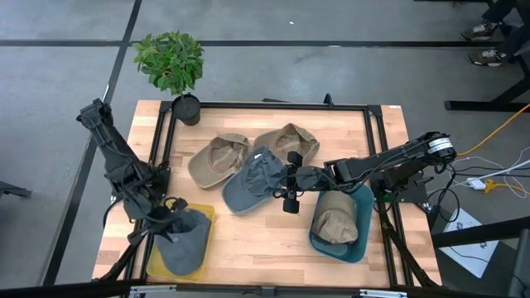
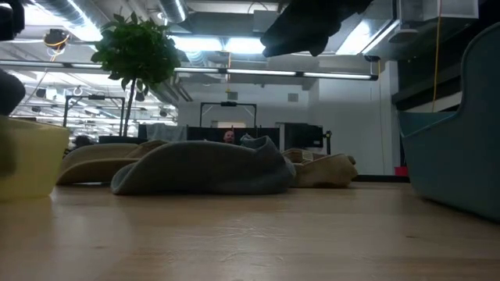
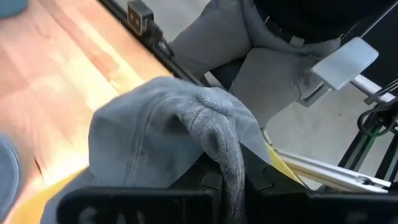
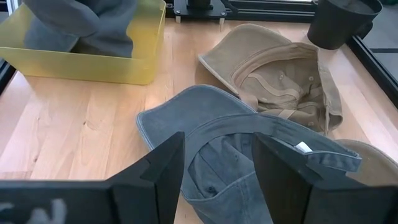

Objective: Pick & Place hat
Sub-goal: Put the right blue cap into the yellow bin

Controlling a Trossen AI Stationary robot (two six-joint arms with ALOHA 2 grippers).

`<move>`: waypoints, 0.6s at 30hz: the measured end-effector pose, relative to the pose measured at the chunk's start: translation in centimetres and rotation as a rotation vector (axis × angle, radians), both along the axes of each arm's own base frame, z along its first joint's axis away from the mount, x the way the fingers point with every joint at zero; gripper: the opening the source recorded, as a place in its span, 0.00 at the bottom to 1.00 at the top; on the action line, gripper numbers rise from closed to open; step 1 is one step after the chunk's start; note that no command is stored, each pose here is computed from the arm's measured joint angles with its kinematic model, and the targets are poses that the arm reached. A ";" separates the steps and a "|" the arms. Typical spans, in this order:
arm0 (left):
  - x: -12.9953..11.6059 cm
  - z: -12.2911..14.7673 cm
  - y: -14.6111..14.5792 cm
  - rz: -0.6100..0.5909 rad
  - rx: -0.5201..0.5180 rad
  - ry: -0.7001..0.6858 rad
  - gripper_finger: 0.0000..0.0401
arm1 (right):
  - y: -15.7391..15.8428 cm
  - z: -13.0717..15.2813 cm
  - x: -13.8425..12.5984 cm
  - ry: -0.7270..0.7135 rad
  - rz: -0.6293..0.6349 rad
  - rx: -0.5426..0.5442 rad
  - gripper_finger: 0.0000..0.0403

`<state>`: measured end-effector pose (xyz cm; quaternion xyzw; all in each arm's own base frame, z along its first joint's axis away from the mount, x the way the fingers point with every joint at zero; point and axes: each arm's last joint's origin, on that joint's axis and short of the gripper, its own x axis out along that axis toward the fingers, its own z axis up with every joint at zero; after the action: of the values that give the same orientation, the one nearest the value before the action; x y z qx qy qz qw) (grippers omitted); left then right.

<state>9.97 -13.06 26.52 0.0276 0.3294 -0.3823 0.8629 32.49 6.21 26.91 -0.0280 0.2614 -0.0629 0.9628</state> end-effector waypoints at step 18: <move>-0.2 -1.0 0.9 0.356 -0.029 0.224 0.16 | 0.0 0.0 0.0 -0.001 -0.002 0.003 0.46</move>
<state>9.78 -12.11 25.47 -0.0862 0.4172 -0.2293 0.8752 32.50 6.21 26.91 -0.0265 0.2611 -0.0633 0.9629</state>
